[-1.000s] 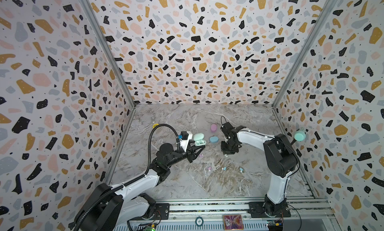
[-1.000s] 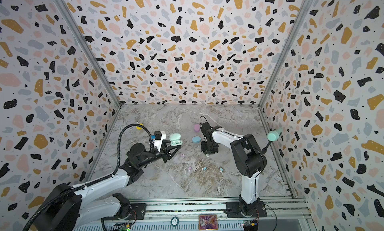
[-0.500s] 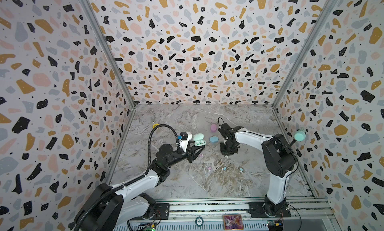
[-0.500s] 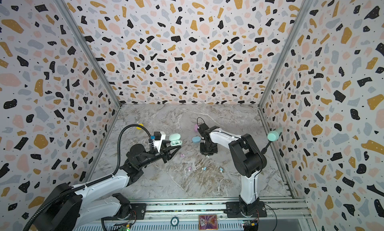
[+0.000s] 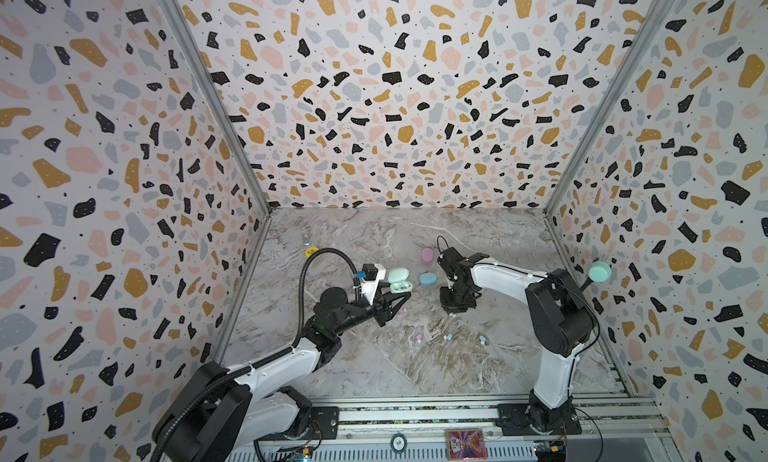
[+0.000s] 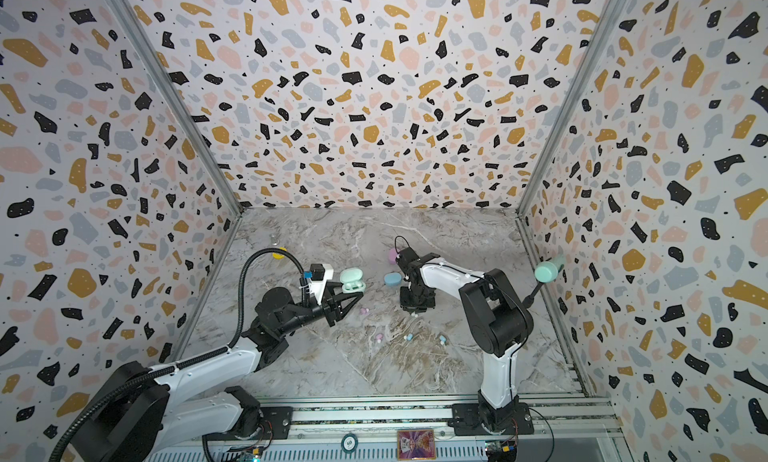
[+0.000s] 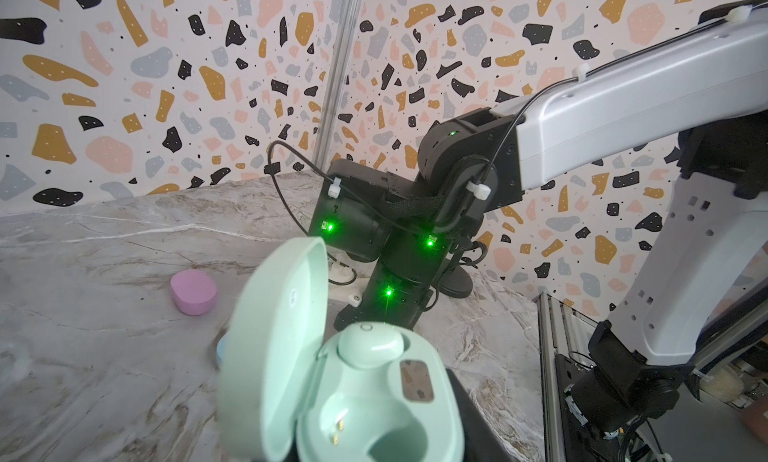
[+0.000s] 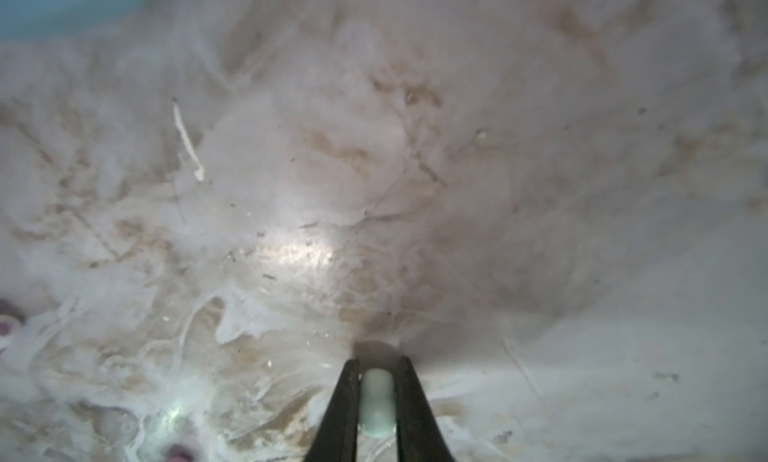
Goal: Insert the wireless bluetooth earbuds into the charging case
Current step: 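Lift the second earbud and carry it toward the case in the left gripper, then press the earbud into the empty case slot with the right gripper and release, then push the case lid shut with the right gripper while the left holds the base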
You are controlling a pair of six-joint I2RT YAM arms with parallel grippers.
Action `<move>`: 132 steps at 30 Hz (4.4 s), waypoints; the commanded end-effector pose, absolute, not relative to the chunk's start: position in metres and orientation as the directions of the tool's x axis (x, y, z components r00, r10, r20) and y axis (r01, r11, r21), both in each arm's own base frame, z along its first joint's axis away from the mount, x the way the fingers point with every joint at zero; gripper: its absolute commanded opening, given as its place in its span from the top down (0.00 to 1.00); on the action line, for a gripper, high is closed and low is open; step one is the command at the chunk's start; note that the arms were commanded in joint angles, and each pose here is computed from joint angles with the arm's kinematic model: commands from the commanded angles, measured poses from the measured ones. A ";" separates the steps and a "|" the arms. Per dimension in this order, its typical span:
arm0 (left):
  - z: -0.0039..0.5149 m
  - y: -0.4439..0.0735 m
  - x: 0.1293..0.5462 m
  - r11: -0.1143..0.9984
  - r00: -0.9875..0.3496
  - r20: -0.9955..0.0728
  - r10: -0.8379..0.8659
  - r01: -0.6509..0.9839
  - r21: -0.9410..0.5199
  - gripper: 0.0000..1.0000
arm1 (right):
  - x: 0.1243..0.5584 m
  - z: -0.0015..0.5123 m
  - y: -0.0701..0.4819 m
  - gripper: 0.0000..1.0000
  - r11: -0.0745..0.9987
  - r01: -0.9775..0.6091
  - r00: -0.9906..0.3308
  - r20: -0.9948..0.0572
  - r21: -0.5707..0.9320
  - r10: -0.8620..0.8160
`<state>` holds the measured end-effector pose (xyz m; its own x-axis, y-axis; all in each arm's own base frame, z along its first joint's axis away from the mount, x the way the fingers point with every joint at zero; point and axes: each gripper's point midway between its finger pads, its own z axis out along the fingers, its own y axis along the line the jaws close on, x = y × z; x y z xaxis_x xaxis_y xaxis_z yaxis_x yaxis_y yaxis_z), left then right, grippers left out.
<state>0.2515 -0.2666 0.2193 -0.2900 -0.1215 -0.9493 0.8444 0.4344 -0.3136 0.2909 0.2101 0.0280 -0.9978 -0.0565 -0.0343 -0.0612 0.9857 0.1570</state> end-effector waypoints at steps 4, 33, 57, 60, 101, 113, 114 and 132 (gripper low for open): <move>0.246 -0.273 0.254 0.385 -0.213 -0.963 -0.168 0.885 -0.263 1.00 | 0.295 0.087 0.223 0.90 0.942 -0.080 -0.989 -0.143 0.326 -0.034; 0.264 -0.311 0.259 0.231 -0.131 -0.978 -0.161 0.958 -0.167 1.00 | 0.258 0.327 0.277 0.90 0.495 -0.465 -0.834 -0.550 0.734 0.032; 0.280 -0.307 0.238 0.207 -0.058 -0.981 -0.187 0.973 -0.097 1.00 | 0.241 0.332 0.330 0.90 0.372 -0.537 -0.821 -0.570 0.757 -0.026; 0.282 -0.307 0.238 0.207 -0.053 -0.980 -0.191 0.974 -0.093 1.00 | 0.240 0.327 0.331 0.90 0.378 -0.531 -0.826 -0.562 0.758 -0.033; 0.285 -0.302 0.235 0.226 -0.038 -0.979 -0.200 0.970 -0.084 1.00 | 0.239 0.310 0.317 0.71 0.534 -0.511 -0.826 -0.558 0.674 -0.086; 0.280 -0.303 0.237 0.238 -0.044 -0.982 -0.183 0.967 -0.088 1.00 | 0.249 0.347 0.287 0.59 0.632 -0.514 -0.793 -0.602 0.580 -0.093; 0.280 -0.304 0.237 0.234 -0.045 -0.982 -0.182 0.968 -0.088 1.00 | 0.252 0.347 0.286 0.59 0.645 -0.511 -0.791 -0.604 0.568 -0.095; 0.280 -0.306 0.231 0.226 -0.044 -0.981 -0.187 0.970 -0.087 1.00 | 0.268 0.328 0.318 0.60 0.672 -0.561 -0.798 -0.531 0.484 -0.284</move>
